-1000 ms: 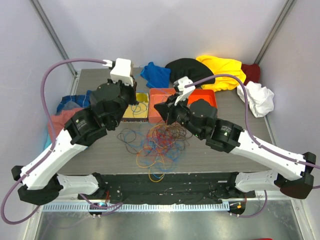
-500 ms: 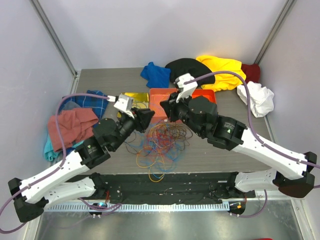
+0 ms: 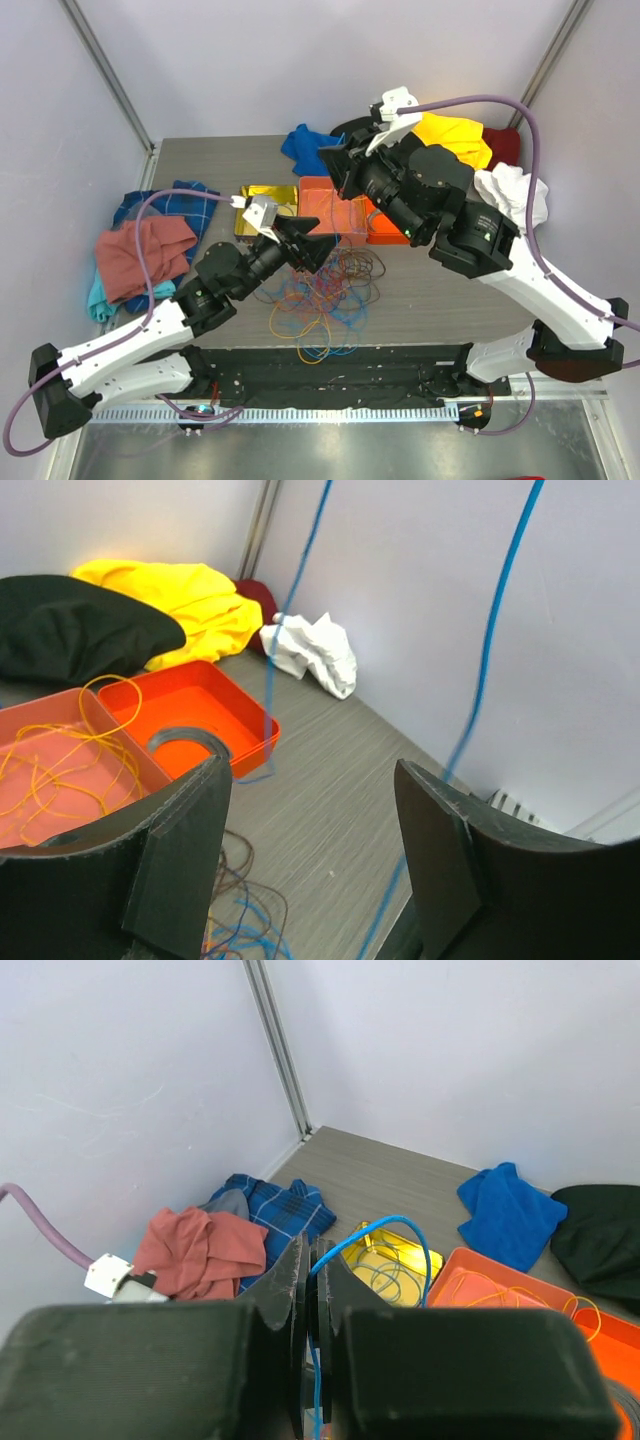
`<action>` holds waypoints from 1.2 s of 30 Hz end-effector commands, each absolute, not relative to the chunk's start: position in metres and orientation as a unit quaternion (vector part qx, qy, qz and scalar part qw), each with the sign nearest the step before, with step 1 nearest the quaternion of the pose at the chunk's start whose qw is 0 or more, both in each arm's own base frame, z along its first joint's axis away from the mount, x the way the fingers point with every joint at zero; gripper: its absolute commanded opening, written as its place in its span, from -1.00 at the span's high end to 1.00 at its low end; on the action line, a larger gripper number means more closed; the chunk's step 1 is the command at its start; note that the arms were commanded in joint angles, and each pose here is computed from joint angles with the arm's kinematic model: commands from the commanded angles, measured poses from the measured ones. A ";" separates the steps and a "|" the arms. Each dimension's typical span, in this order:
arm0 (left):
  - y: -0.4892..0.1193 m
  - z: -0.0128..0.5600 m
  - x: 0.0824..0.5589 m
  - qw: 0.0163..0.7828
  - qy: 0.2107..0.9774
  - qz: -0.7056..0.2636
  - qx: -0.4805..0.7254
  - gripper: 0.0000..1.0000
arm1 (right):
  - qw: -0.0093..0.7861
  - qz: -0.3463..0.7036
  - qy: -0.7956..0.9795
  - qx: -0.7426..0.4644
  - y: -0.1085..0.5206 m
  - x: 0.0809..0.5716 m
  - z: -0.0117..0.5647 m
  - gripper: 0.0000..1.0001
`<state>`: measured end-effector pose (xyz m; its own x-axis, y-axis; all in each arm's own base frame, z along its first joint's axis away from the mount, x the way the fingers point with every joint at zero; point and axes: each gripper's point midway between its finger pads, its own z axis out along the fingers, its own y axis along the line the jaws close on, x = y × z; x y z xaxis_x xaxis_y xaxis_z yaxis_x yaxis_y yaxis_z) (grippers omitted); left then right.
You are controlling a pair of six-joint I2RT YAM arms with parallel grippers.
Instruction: Untangle the cables
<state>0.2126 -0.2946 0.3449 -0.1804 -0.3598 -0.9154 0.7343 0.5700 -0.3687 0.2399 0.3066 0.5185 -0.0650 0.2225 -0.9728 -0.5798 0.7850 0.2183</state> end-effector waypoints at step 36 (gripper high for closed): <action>-0.272 0.332 0.234 0.731 0.566 -0.361 0.122 -1.00 | 0.670 0.332 0.652 -0.123 0.319 0.239 0.556 0.99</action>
<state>0.2226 -0.2707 0.2985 -0.0111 -0.3447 -0.9387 0.6816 0.6843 -0.2593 0.2464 0.3160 0.5496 -0.0555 0.2402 -0.9691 -0.5747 0.7860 0.2277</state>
